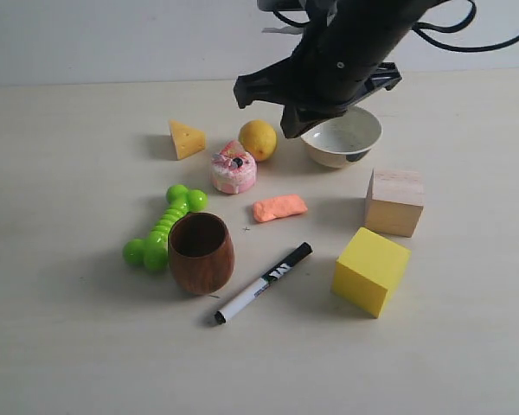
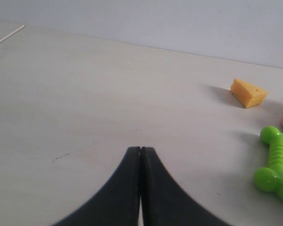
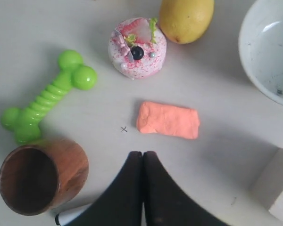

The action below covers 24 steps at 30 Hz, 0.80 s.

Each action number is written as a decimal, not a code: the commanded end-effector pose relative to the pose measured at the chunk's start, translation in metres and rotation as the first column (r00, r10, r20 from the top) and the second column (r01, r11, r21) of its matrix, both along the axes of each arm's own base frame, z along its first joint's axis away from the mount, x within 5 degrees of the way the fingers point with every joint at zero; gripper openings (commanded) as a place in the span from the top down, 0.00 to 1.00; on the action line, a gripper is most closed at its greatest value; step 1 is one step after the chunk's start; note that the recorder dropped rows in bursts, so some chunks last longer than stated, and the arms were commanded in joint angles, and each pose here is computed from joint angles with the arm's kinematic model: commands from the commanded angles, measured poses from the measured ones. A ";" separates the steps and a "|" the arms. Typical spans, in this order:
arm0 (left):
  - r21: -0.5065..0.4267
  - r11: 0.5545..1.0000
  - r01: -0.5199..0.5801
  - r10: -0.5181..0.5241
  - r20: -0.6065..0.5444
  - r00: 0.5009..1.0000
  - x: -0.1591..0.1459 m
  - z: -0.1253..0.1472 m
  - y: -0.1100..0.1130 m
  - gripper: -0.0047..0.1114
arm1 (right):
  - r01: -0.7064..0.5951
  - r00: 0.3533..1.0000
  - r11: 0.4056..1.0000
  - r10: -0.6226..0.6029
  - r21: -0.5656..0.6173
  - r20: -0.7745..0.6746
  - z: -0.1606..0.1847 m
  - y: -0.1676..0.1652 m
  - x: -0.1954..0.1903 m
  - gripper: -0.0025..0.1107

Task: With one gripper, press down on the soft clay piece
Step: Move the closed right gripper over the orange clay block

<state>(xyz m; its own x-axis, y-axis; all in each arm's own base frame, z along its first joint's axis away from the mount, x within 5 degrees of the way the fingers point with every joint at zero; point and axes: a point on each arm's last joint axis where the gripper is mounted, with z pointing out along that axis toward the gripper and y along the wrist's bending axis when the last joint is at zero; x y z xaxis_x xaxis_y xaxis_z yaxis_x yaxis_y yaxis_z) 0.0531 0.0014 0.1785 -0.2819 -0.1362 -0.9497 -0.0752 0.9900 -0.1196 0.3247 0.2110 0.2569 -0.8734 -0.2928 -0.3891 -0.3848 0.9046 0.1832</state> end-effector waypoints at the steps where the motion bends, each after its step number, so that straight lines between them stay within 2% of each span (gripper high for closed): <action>1: -0.011 1.000 -0.001 0.001 0.019 1.000 0.000 0.002 0.000 0.96 | -0.008 0.999 0.998 0.005 -0.064 -0.053 -0.010 0.009 0.016 0.97; 8: -0.011 1.000 -0.001 0.001 0.019 1.000 0.000 0.002 0.000 0.96 | -0.001 0.993 0.989 -0.017 -0.151 -0.120 -0.035 0.016 0.035 0.97; 24: -0.011 1.000 -0.001 0.001 0.019 1.000 0.000 0.002 0.000 0.96 | 0.006 0.987 0.986 -0.034 -0.169 -0.160 -0.062 0.027 0.053 0.97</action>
